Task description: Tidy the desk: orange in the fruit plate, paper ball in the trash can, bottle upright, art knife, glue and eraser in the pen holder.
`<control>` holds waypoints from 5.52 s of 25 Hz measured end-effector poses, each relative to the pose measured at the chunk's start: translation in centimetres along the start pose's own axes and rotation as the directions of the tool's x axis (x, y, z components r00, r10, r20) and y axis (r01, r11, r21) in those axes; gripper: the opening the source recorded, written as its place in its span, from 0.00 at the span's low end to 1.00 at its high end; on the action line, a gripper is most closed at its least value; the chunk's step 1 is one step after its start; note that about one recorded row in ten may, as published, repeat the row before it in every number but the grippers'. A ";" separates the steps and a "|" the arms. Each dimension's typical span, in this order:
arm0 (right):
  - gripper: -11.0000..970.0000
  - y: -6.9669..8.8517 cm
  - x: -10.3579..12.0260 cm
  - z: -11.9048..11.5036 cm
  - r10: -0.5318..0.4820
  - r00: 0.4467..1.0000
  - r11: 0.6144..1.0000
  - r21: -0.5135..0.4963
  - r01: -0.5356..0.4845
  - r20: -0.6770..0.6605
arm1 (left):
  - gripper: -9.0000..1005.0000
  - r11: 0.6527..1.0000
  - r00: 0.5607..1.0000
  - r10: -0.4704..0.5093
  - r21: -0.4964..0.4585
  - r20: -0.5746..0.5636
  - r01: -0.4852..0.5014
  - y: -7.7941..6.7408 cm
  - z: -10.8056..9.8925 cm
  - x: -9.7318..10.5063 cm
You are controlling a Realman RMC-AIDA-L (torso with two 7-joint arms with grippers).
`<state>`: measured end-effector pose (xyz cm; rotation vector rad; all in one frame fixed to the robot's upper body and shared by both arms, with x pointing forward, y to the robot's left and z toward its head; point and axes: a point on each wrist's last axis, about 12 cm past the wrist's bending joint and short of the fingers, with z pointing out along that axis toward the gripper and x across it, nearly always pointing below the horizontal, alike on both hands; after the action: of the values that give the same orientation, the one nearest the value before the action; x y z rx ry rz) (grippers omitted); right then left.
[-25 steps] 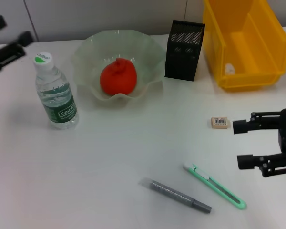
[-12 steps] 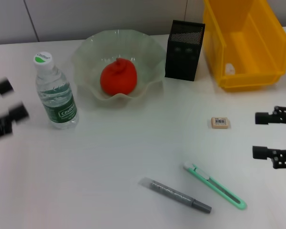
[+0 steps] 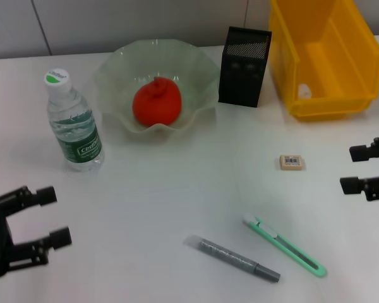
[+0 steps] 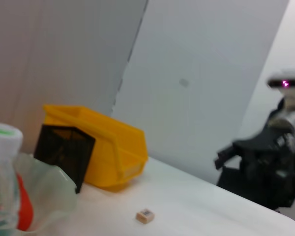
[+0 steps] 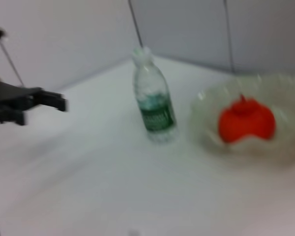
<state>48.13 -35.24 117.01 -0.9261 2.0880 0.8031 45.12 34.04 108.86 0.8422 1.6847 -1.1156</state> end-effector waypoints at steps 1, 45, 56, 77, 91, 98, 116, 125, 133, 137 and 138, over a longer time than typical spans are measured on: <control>0.80 -0.2 -0.8 0.2 0.023 0.999 1.000 0.009 -0.023 -0.044 | 0.86 1.000 1.000 0.009 0.007 -0.001 -0.009 -0.1 0.0 0.2; 0.78 3.0 -12.2 23.2 0.119 0.575 0.986 0.164 0.027 -0.810 | 0.86 0.947 0.965 0.249 0.226 -0.078 -0.226 -1.2 3.5 2.1; 0.77 4.1 -11.7 24.6 0.109 0.564 0.991 0.136 0.005 -0.819 | 0.86 0.948 0.964 0.253 0.219 -0.084 -0.230 -0.9 4.0 2.1; 0.45 4.3 -10.5 24.9 0.112 0.530 0.989 0.146 0.021 -0.840 | 0.86 0.946 0.962 0.262 0.220 -0.083 -0.238 -0.7 4.6 1.8; 0.34 4.2 -10.0 24.8 0.113 0.510 0.989 0.148 0.029 -0.853 | 0.86 0.946 0.962 0.259 0.222 -0.081 -0.236 -0.5 5.0 1.8; 0.18 4.5 -10.5 24.1 0.090 0.524 0.992 0.122 0.027 -0.847 | 0.86 0.946 0.962 0.259 0.221 -0.081 -0.236 -0.5 5.1 1.8; 0.18 -3.7 -18.6 7.6 0.090 0.944 0.929 0.369 0.036 -0.319 | 0.86 0.945 0.963 0.257 0.228 -0.076 -0.234 -0.4 5.4 1.7; 0.18 -5.6 -19.8 7.2 -0.116 0.992 0.901 0.416 0.125 -0.047 | 0.86 0.944 0.963 0.260 0.228 -0.066 -0.239 -0.3 5.6 1.4; 0.18 -8.3 -19.5 8.8 -0.164 0.978 0.924 0.367 0.108 0.127 | 0.86 0.946 0.967 0.248 0.228 -0.057 -0.229 -0.3 5.9 1.5; 0.18 -9.3 -18.9 10.0 -0.161 0.972 0.940 0.327 0.098 0.172 | 0.86 0.946 0.967 0.249 0.229 -0.057 -0.230 -0.2 6.0 1.5; 0.18 -9.5 -18.7 10.2 -0.166 0.969 0.942 0.320 0.101 0.185 | 0.86 0.946 0.967 0.250 0.229 -0.057 -0.231 -0.2 6.0 1.5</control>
<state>68.48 -26.02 123.72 -0.7668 1.8752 0.4622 46.32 28.46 106.56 1.2183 1.4939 -1.1220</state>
